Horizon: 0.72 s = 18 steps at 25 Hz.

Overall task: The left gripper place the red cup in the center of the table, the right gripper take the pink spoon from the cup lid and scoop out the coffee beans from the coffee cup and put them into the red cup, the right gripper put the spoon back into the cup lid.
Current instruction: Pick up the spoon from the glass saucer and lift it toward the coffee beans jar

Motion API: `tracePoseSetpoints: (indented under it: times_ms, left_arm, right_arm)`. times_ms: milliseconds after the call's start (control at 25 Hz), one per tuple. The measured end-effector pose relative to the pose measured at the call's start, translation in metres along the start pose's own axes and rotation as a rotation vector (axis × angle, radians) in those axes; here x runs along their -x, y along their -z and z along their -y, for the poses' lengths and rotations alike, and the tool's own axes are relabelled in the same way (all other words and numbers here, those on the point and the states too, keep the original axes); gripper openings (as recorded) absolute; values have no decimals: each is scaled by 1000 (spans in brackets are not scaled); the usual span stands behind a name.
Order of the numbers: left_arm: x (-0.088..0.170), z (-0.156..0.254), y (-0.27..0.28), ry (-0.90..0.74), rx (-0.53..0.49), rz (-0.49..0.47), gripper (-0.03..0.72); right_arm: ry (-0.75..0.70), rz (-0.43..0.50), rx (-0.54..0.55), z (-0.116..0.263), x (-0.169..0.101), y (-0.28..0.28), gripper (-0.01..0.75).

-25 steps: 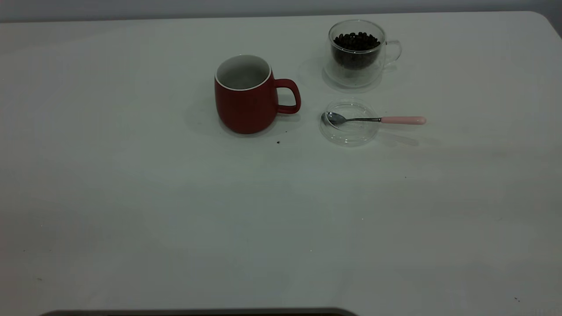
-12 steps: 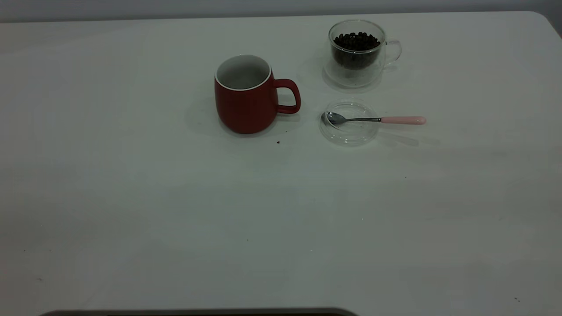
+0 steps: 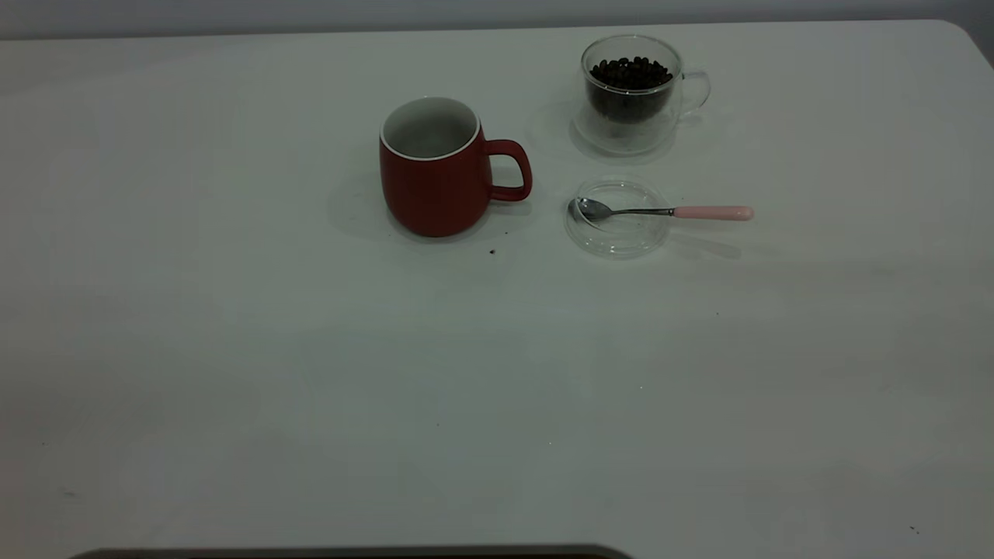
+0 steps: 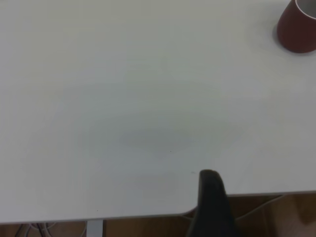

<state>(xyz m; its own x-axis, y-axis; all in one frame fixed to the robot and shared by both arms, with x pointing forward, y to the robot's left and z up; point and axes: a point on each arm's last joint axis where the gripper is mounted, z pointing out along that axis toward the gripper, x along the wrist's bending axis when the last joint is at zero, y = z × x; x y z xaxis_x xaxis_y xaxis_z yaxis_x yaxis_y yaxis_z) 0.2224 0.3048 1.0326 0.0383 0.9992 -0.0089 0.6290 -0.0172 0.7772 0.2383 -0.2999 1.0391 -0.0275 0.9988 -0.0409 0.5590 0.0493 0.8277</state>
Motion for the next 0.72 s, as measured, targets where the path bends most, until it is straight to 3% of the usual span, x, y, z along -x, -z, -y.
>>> tracePoseSetpoints:
  times_ms: [240,440,600,720]
  left_arm:
    - [0,0,0,0,0,0,588]
    - [0,0,0,0,0,0,588]
    - [0,0,0,0,0,0,588]
    - [0,0,0,0,0,0,588]
  right_arm:
    - [0,-1,0,0,0,0,560]
    - [-73,-91,25,-7,-8,2,567]
    - [-153,-149,38,-44,-12,-5,642]
    - [-190,-189,-32,-81,-14,-29,694]
